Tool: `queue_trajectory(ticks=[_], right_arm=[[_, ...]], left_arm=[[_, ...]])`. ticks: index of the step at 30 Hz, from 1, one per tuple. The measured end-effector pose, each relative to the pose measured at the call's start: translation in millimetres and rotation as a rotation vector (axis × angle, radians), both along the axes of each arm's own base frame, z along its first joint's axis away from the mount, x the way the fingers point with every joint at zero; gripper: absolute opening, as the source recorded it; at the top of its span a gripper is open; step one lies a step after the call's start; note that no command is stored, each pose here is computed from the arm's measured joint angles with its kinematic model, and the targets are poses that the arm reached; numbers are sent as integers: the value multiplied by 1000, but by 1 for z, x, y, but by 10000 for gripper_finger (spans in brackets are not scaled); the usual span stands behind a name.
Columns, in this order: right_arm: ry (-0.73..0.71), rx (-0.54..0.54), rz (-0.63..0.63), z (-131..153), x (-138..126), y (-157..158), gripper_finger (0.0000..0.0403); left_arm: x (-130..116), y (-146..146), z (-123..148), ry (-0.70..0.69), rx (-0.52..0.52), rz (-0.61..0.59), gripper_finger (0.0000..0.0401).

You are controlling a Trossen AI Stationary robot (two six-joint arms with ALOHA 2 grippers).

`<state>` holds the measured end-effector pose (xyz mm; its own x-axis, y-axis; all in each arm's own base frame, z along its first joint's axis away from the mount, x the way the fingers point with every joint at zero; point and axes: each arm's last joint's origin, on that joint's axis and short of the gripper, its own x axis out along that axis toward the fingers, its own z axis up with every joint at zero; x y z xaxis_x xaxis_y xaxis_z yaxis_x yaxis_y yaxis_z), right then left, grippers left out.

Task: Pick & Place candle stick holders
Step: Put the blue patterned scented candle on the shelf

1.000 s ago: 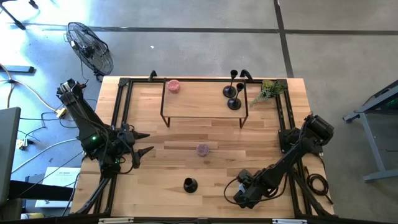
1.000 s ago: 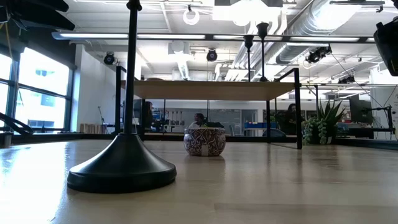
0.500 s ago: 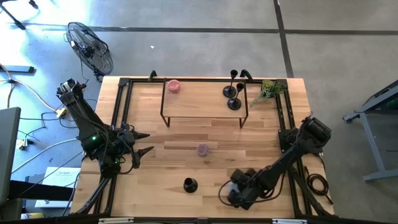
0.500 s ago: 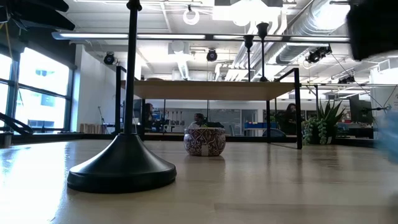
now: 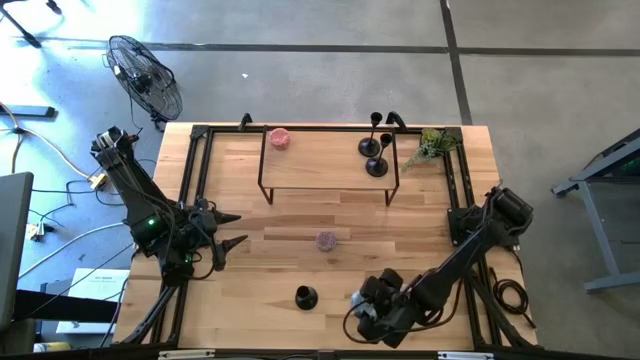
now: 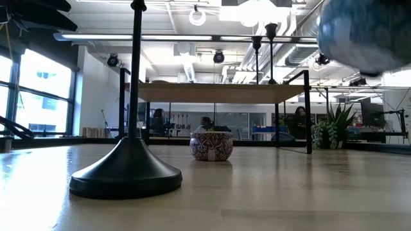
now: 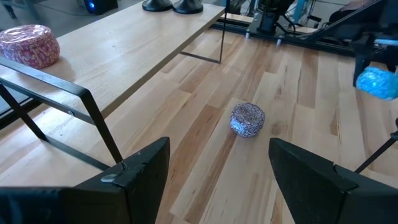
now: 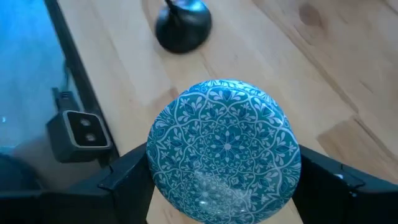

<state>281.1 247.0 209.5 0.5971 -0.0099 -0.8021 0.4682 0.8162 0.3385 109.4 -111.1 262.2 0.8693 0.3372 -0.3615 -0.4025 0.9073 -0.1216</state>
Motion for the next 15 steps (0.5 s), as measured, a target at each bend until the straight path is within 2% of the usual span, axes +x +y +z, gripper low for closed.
queue_trajectory(ticks=[15], right_arm=[[-116,-107,129,44,25,-4,295]], left_arm=[[1,-1,1,-7,-9,0,269]])
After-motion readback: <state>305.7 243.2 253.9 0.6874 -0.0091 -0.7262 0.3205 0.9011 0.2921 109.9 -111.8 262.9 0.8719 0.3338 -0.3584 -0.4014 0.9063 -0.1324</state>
